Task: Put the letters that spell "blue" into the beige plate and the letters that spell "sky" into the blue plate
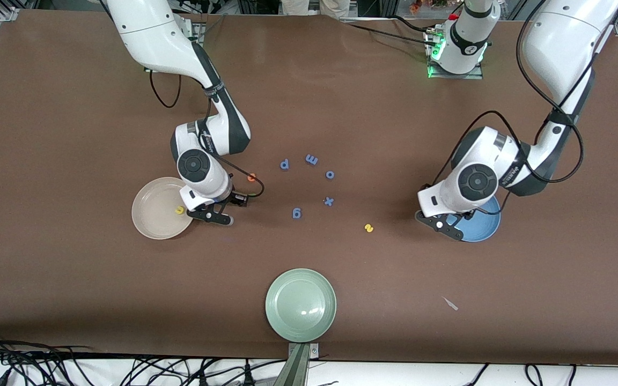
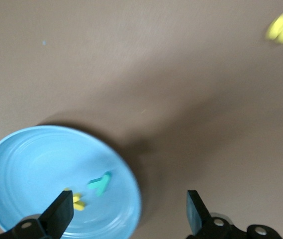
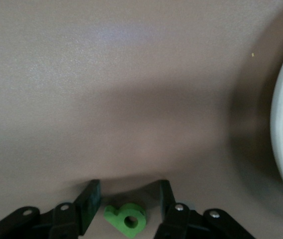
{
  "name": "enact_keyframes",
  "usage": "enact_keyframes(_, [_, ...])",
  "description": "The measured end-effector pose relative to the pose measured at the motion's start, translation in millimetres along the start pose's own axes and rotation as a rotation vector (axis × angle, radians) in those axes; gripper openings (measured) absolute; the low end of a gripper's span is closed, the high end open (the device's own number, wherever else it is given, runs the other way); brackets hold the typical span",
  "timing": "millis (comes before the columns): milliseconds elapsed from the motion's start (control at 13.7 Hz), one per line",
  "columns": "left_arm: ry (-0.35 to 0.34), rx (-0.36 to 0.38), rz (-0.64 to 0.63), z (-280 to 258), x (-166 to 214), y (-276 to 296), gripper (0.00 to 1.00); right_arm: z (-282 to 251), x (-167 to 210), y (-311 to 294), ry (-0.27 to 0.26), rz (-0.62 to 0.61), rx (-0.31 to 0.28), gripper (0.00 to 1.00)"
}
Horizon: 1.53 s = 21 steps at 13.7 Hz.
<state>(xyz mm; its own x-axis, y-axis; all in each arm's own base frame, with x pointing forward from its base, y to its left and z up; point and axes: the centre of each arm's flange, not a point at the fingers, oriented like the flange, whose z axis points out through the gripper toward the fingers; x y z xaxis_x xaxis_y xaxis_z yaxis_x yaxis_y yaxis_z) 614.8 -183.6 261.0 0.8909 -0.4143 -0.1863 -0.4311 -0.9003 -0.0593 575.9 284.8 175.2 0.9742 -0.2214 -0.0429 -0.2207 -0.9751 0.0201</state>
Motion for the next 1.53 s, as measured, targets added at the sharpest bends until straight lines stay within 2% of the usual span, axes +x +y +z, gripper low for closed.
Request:
enact_keyframes(146, [0.019,-0.014,-0.109,-9.9,7.9,24.6,1.00,0.0,-0.2,-0.1,0.000,0.011,0.000,0.56])
enact_keyframes(292, [0.035,-0.027,-0.291,-14.2,21.0,50.7,1.00,-0.3,-0.7,-0.4,-0.002,0.020,-0.001,0.56])
enact_keyframes(729, [0.025,-0.102,-0.772,10.9,62.9,93.1,1.00,-2.1,-7.3,-4.6,-0.028,0.038,-0.005,0.56])
enact_keyframes(948, [0.039,-0.164,-0.986,24.7,82.7,105.2,1.00,-6.0,-10.0,-5.6,-0.048,0.047,-0.002,0.56])
enact_keyframes(1167, [0.050,-0.219,-1.080,43.4,93.7,106.7,1.00,-6.5,-10.6,-5.2,-0.053,0.050,-0.003,0.56])
enact_keyframes(1459, [0.071,-0.262,-1.084,54.1,99.4,126.4,0.97,-2.2,-13.0,-2.3,-0.061,0.052,-0.010,0.56])
enact_keyframes(1532, [0.072,-0.262,-1.080,53.5,99.6,130.9,0.88,-1.2,-13.5,-1.6,-0.061,0.053,-0.011,0.55])
